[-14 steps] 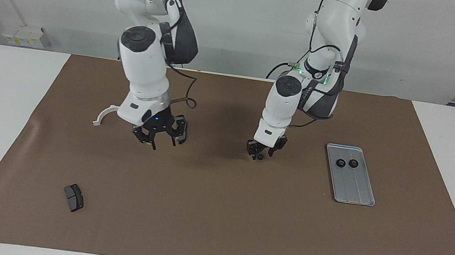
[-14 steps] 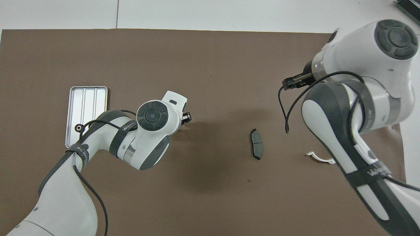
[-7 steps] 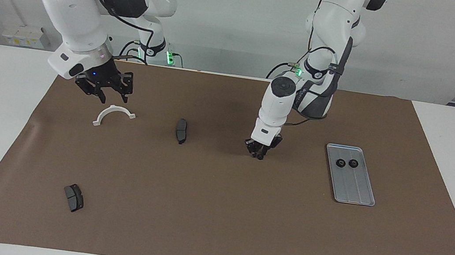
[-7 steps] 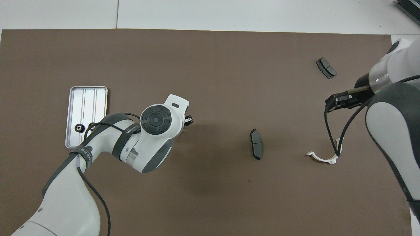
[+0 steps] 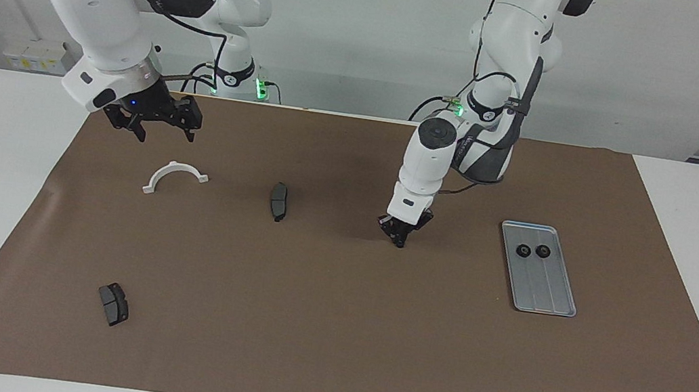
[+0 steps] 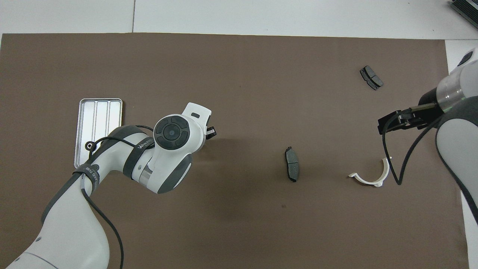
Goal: Pick bearing gear from pile to tray
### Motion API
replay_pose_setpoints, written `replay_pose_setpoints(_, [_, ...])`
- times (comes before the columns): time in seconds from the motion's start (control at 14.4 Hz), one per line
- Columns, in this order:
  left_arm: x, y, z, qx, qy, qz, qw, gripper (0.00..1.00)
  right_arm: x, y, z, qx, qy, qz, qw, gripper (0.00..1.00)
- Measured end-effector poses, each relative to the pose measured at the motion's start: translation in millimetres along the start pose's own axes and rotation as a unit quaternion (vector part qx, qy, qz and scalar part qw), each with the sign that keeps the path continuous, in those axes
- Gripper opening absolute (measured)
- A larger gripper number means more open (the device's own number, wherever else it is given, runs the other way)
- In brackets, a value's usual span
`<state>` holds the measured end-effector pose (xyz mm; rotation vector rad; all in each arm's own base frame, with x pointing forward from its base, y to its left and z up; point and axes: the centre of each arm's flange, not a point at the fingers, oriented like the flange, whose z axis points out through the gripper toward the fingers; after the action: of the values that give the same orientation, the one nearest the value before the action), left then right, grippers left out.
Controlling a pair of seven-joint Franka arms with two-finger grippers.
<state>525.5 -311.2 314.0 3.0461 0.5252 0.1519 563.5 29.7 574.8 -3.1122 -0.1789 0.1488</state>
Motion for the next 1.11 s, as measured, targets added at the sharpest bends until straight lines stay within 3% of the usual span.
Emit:
replay_pose_setpoints(0.21, [43,-26,-37,0.008,0.010,0.017,1.000,0.21,-11,3,-19,-0.003,0.018,0.005,1.000,1.00])
replay_pose_setpoints(0.42, [96,-89,-74,0.017,0.016,0.044,0.999,0.21,-21,14,-34,-0.004,0.032,0.015,0.999,1.00])
replay_pose_setpoints(0.69, [150,-172,-98,0.004,-0.009,0.092,0.996,0.21,-36,44,-52,-0.003,0.051,0.044,0.998,1.00])
replay_pose_setpoints(1.11, [189,-253,-103,-0.002,-0.012,0.150,0.989,0.21,-42,73,-65,-0.004,0.081,0.070,0.994,1.00])
